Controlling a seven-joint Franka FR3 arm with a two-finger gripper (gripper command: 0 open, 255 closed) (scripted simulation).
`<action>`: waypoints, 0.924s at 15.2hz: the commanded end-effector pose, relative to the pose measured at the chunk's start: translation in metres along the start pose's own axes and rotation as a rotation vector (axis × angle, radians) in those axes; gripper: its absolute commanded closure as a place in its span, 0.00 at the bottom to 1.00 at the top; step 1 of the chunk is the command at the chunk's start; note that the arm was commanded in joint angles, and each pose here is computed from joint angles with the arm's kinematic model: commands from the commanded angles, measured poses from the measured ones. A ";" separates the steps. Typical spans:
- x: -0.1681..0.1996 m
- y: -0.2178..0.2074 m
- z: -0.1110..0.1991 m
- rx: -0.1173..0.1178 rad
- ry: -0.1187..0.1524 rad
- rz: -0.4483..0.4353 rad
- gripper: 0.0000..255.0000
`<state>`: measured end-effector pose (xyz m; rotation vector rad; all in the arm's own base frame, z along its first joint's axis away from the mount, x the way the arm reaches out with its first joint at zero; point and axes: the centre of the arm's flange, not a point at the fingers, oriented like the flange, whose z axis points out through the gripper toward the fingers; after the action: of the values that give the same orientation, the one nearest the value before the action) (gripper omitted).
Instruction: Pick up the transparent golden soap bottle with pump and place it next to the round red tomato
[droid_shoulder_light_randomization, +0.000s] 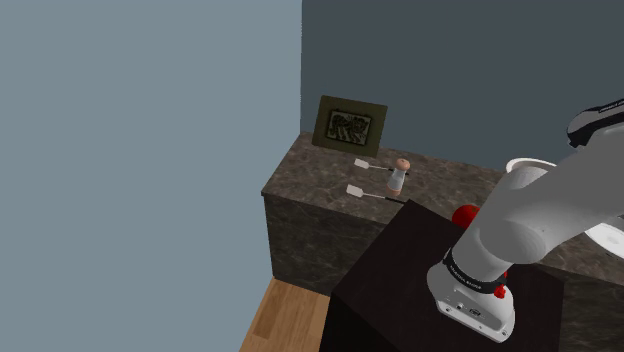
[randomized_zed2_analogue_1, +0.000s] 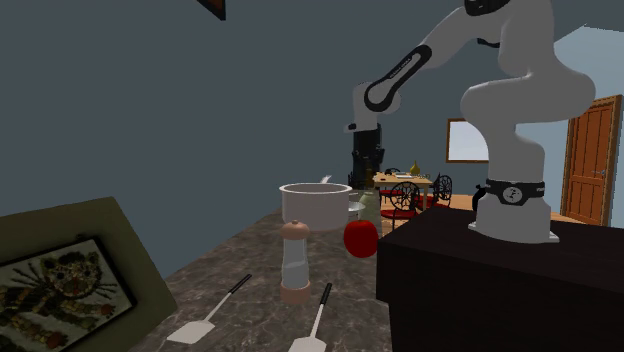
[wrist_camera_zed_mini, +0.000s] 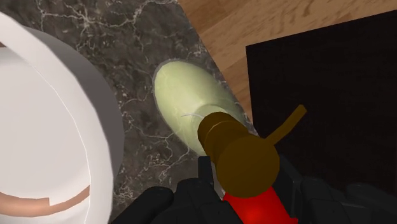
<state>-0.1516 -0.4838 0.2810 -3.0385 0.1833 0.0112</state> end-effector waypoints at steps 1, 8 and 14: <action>0.001 0.000 0.011 0.000 0.000 0.000 1.00; 0.001 0.000 0.015 0.000 0.000 0.000 1.00; 0.001 0.000 0.015 0.000 0.000 0.000 0.00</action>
<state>-0.1510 -0.4827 0.2662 -3.0390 0.1827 0.0118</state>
